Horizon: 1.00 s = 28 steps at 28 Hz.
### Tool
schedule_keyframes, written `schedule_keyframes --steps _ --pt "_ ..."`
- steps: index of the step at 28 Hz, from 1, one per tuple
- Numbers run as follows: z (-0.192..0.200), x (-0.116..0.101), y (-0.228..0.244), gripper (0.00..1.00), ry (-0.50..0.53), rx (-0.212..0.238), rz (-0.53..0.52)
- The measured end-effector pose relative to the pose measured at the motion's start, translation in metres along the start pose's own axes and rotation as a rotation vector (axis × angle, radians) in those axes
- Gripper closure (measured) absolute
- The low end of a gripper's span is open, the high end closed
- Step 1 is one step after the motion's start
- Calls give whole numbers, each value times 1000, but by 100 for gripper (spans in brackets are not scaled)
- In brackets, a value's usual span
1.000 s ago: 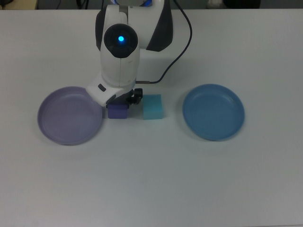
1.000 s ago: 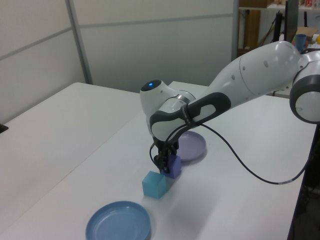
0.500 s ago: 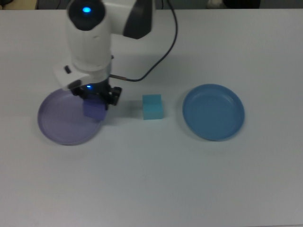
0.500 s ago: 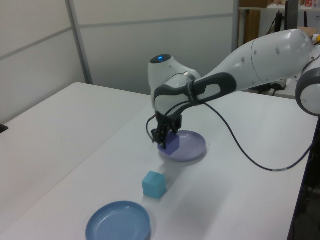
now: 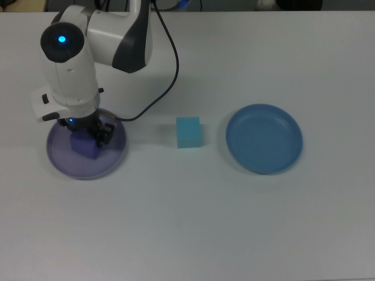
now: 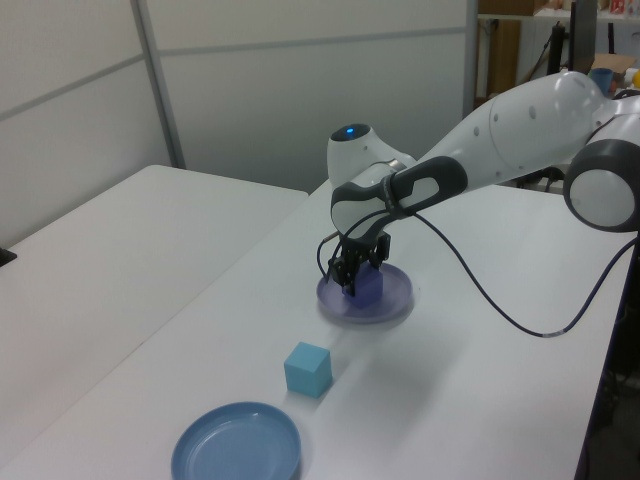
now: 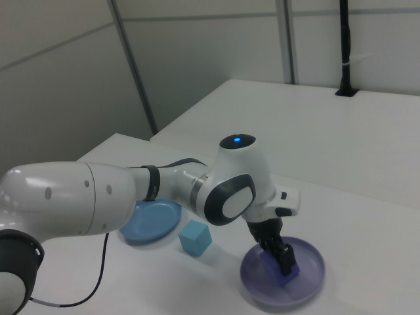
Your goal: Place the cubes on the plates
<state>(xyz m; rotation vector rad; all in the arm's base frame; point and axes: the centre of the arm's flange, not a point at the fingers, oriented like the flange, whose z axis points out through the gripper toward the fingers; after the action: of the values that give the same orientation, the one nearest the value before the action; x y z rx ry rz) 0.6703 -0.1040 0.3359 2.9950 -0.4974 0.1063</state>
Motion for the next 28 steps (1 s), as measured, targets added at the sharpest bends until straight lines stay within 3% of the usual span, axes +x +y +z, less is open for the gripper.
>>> schedule_keyframes --steps 5,8,15,23,28 --pt "-4 3 0 14 8 3 21" --pt "-21 11 6 0 35 36 62" --pt "-68 8 -5 0 30 107 71" --pt "-92 -31 -122 0 2 170 -134" --pt "-83 -56 -172 0 -21 167 -245"
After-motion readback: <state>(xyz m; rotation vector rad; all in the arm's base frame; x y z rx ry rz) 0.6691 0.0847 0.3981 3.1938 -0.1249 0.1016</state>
